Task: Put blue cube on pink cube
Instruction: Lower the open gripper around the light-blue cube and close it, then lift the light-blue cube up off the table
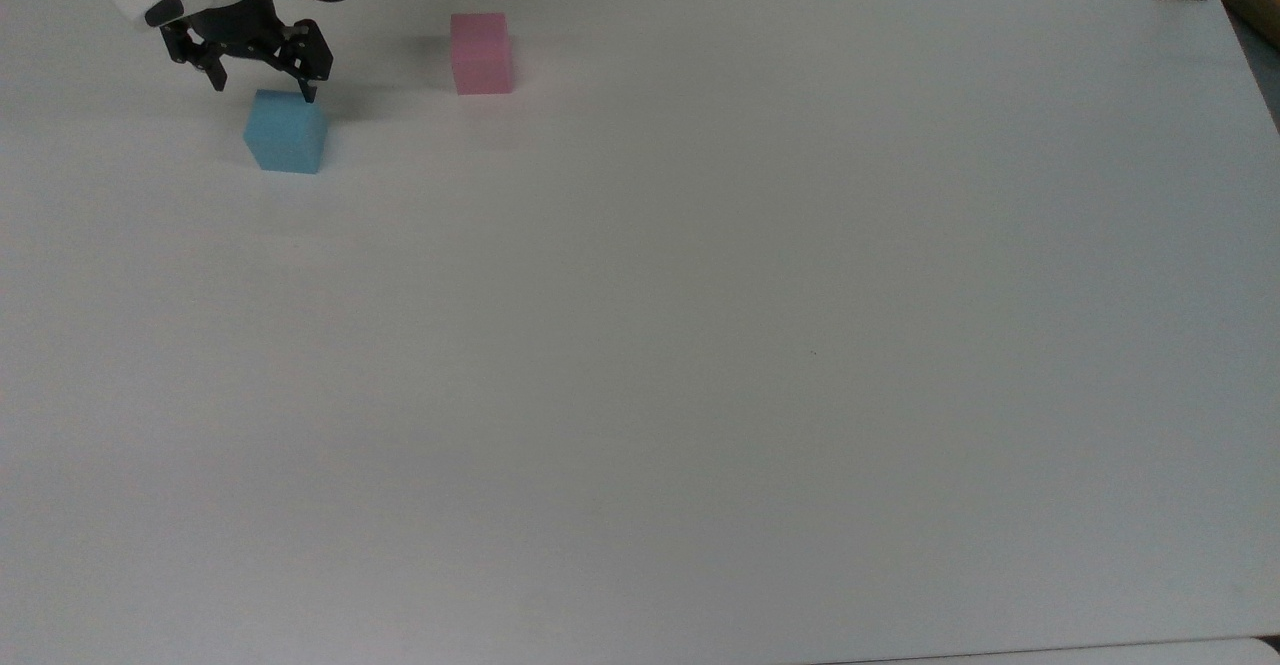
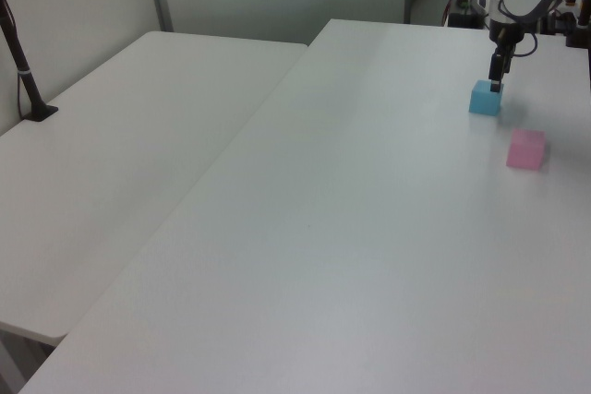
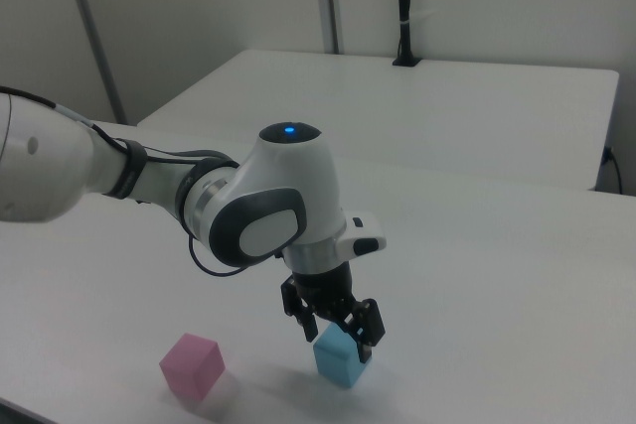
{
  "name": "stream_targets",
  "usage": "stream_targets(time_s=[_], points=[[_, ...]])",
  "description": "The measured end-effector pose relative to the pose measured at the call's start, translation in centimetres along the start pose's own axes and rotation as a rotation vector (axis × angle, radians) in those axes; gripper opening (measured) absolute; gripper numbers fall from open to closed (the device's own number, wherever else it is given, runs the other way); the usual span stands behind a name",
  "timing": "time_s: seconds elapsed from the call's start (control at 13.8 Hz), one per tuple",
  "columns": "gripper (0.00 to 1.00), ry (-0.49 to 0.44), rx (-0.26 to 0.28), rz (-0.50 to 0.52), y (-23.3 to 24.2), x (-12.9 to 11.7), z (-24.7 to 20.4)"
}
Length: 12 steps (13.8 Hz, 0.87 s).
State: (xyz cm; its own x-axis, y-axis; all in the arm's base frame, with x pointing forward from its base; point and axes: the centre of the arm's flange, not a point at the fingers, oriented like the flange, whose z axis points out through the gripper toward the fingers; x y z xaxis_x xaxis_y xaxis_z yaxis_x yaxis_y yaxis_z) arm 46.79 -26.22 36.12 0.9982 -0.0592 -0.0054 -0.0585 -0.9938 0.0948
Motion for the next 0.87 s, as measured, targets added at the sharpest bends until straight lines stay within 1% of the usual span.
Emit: stream_targets(time_s=[0.14,0.58,0.72,0.8,0.87], points=[[1.0,-0.007,0.006,0.008,-0.1,0.1,0.6],[1.0,0.018,-0.003,0.032,-0.8,1.4,3.2],[0.98,0.026,-0.004,0.03,-1.3,1.9,4.1],[0.88,0.024,-0.004,0.03,-1.3,1.9,4.4],[0.73,0.023,-0.003,0.031,-1.3,1.9,4.4]])
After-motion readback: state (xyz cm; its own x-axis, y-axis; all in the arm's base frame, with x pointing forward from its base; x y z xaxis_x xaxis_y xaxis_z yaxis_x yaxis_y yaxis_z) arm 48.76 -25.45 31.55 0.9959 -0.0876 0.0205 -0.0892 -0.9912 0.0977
